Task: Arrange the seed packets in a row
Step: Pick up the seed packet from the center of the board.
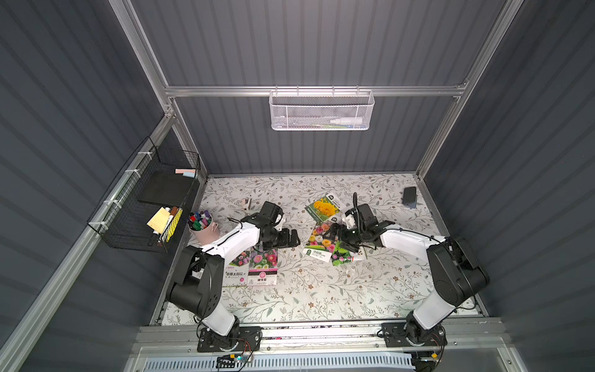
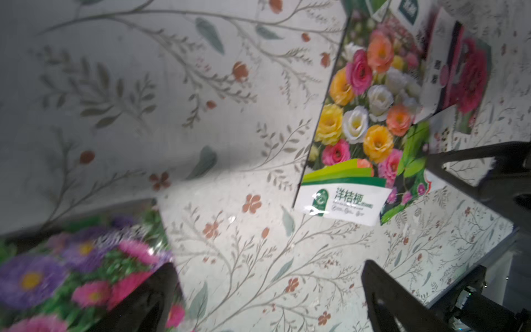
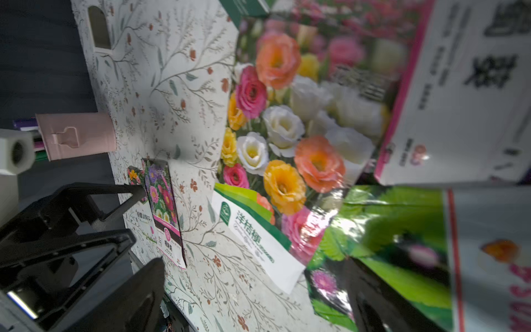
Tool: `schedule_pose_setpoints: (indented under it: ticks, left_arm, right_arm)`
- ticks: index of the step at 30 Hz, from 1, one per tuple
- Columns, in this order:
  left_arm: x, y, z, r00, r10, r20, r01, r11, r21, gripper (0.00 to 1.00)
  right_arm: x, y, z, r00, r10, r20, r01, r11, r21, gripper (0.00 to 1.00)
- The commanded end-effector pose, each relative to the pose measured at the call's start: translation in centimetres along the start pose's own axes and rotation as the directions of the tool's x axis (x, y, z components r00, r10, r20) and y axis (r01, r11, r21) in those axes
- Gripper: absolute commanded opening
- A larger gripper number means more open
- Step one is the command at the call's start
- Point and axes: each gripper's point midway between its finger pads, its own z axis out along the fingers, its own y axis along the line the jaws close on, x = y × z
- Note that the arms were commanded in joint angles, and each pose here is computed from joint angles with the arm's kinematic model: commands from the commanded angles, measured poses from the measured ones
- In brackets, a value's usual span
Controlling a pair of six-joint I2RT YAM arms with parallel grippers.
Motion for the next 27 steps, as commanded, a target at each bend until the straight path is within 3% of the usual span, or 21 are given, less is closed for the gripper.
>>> schedule_pose_setpoints:
  ticks: [1,6,12,18,21,27]
  left_arm:
    - [-4.0,-2.7,2.2,0.982,0.093,0.165,-0.117,0.983,0.141,0.99]
    - [-5.6,-3.2,5.5,0.975,0.065,0.21,-0.106,0.975,0.193,0.99]
    - [-4.2,-2.2,8.4,0.991,-0.03,0.133,0.002,0.979,0.202,0.99]
    - [-3.1,-3.0,10.1,0.987,-0.154,0.055,0.133,0.951,0.28,0.97]
    - [-3.1,-3.6,10.3,0.978,-0.204,0.031,0.184,0.931,0.315,0.92]
    - [-3.4,-4.8,10.0,0.972,-0.234,-0.003,0.219,0.906,0.362,0.74]
  right_arm:
    - [-0.1,-0.2,0.7,0.999,0.041,-0.012,-0.042,0.998,-0.039,0.99]
    - [-1.0,-1.1,1.4,0.997,0.08,-0.004,-0.08,0.996,-0.05,0.99]
    - [-1.5,-2.1,2.7,0.992,0.128,-0.024,-0.129,0.989,-0.072,0.96]
    - [-1.5,-3.2,4.8,0.982,0.179,-0.058,-0.183,0.979,-0.084,0.91]
    - [-1.5,-3.8,5.6,0.978,0.2,-0.067,-0.205,0.975,-0.087,0.9]
    - [-1.7,-4.9,6.1,0.97,0.233,-0.067,-0.238,0.967,-0.088,0.87]
